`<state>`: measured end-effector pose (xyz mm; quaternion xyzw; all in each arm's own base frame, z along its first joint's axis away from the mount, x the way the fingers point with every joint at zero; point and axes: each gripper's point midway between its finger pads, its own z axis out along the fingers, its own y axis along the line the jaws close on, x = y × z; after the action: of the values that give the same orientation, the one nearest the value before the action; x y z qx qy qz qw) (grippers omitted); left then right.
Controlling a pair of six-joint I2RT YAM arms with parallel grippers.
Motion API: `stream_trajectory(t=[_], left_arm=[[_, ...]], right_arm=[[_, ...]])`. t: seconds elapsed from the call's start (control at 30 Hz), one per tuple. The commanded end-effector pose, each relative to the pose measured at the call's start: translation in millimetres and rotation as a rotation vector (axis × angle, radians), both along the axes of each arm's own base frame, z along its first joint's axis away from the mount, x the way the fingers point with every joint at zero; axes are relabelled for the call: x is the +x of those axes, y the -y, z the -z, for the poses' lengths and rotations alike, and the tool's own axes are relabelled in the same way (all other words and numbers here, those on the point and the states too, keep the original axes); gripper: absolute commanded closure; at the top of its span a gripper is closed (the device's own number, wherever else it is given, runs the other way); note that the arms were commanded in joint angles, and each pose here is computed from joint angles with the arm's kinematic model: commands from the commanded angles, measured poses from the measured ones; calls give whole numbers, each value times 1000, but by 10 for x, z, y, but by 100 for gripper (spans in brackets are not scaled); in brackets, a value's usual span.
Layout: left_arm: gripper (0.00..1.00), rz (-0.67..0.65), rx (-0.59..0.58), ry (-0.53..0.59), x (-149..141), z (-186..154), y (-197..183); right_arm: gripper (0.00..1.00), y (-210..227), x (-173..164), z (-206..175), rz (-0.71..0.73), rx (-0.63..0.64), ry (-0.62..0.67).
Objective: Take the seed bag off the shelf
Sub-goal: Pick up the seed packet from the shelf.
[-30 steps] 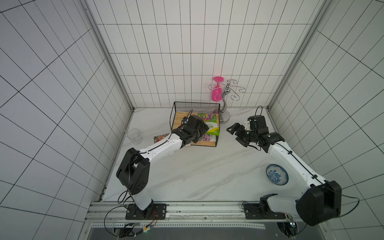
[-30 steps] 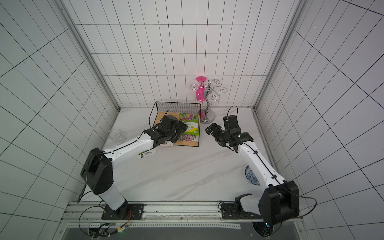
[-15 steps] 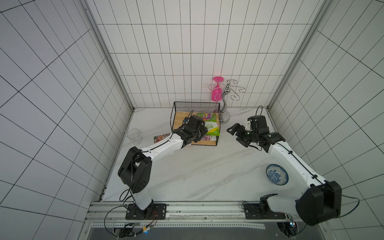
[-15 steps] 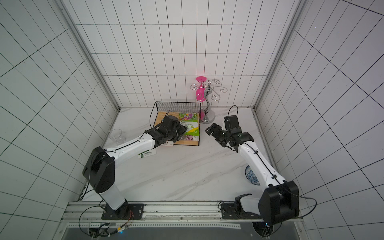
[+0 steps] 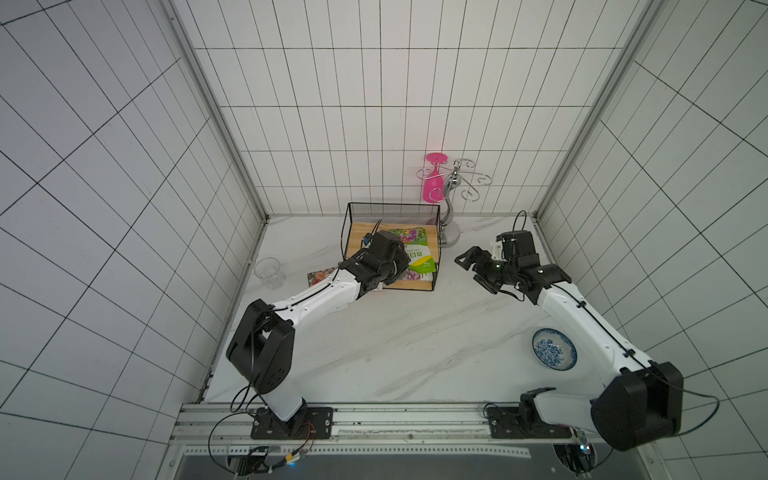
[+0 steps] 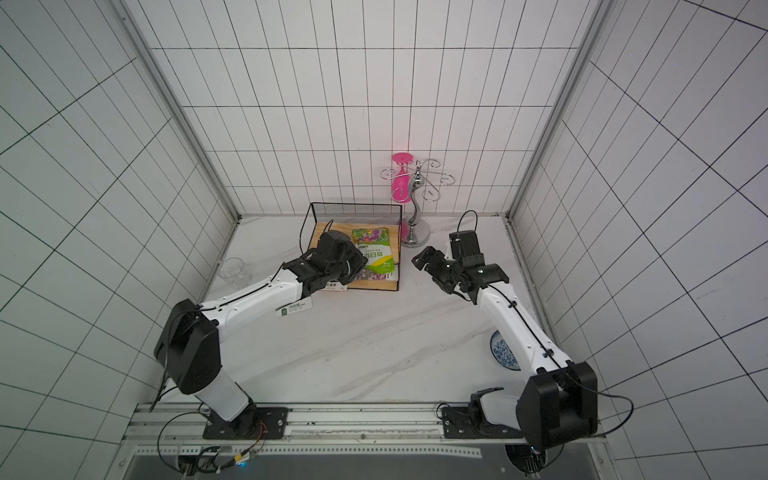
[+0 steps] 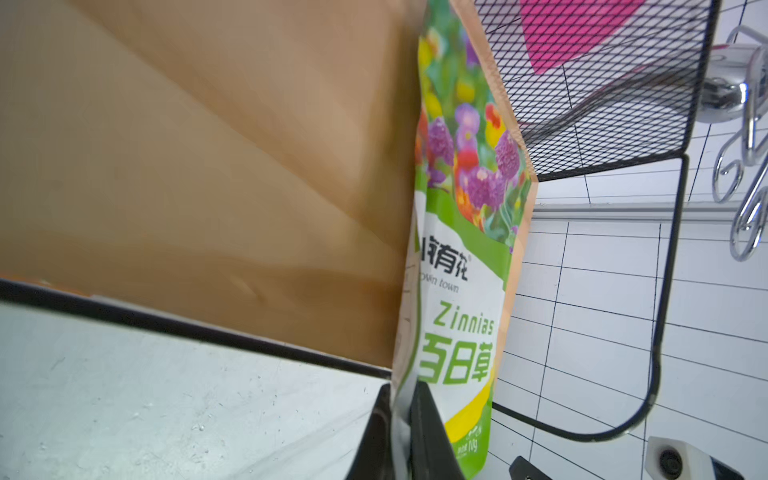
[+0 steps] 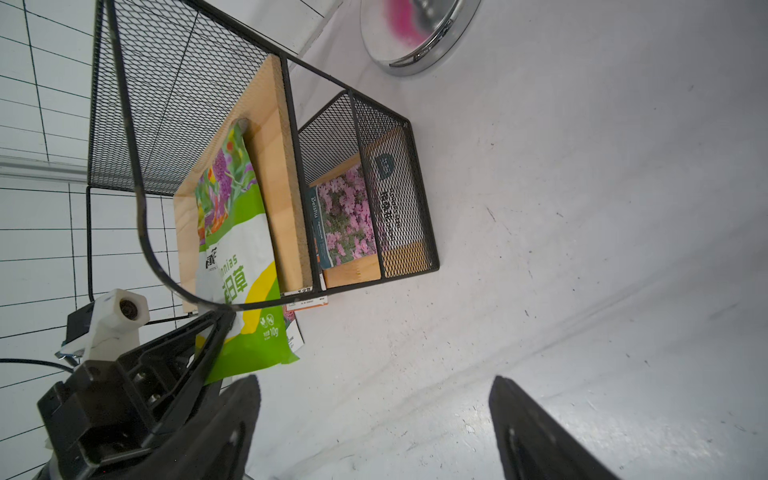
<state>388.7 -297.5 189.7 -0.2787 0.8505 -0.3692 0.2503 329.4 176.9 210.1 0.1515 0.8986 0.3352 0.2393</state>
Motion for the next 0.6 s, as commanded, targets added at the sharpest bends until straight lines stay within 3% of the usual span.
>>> stream_trajectory(t=[0.0, 0.2, 0.43, 0.57], left_arm=[[98, 7, 32, -1, -53, -33, -78], [100, 63, 26, 17, -184, -110, -90], [100, 174, 37, 47, -557, -200, -195], [100, 287, 52, 1, -727, -169, -224]], right_arm=[[9, 28, -15, -62, -6, -2, 13], [9, 49, -27, -71, -11, -14, 22], [9, 145, -58, -87, -6, -51, 38], [9, 193, -68, -51, 4, -61, 34]])
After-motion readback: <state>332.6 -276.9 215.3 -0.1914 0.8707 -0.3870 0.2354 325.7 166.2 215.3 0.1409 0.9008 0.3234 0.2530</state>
